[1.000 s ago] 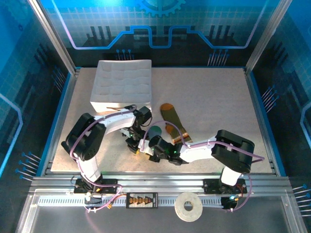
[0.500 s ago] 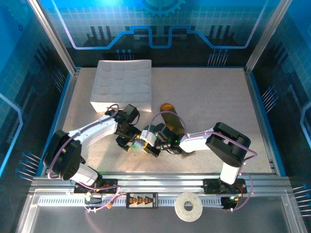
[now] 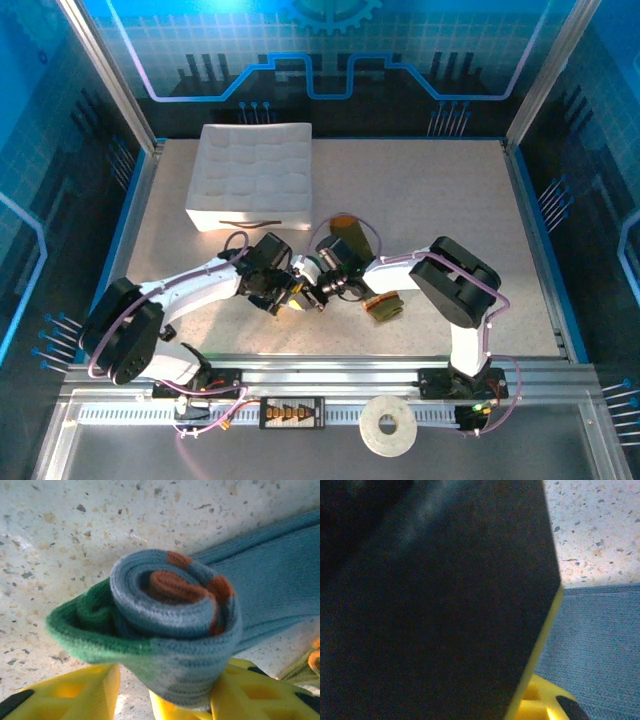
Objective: Roll the socks
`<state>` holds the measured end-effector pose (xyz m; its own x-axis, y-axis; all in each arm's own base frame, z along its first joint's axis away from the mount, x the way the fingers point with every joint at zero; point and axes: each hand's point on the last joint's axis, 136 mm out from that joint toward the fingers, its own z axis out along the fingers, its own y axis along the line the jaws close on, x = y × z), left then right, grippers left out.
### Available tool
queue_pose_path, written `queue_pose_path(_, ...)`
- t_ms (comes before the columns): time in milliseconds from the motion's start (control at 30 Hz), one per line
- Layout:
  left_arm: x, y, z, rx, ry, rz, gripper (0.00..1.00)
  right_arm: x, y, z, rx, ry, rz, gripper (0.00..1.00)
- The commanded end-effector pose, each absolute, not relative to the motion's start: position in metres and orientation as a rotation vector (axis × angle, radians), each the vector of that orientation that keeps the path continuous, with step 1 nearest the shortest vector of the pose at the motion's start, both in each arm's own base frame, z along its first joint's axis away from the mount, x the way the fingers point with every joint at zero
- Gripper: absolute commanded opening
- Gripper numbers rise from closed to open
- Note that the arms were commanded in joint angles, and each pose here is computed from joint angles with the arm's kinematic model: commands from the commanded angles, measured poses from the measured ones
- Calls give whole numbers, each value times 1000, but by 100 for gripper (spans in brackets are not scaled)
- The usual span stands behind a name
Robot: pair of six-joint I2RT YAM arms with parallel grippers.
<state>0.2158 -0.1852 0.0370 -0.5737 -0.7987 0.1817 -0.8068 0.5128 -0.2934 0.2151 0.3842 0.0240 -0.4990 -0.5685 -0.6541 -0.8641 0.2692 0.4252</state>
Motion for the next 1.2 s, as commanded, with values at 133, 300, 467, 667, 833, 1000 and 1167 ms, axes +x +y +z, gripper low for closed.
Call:
queue_pose_path(133, 190, -172, 17, 1490, -2652, 369, 47, 162, 300, -74, -1287, 2732, 842, 0)
queue_pose_path(300, 174, -165, 8, 1451, -2582, 120, 19, 168, 299, -70, -1308, 2671, 789, 0)
queue_pose_path(467, 155, -157, 3, 1385, -2491, -126, 5, 184, 312, -35, -1379, 2403, 718, 14)
queue_pose_path(667, 158, -163, -3, 1364, -2452, -187, 0, 204, 327, 24, -1398, 2029, 536, 50)
queue_pose_path(833, 169, -167, -2, 1310, -2467, -223, 1, 207, 332, 59, -1403, 1824, 355, 56)
queue_pose_path(1000, 180, -171, -6, 1298, -2469, -221, 1, 197, 342, 64, -1462, 1726, 228, 57)
queue_pose_path(1167, 187, -172, -11, 1306, -2465, -201, 0, 202, 350, 57, -1475, 1714, 159, 56)
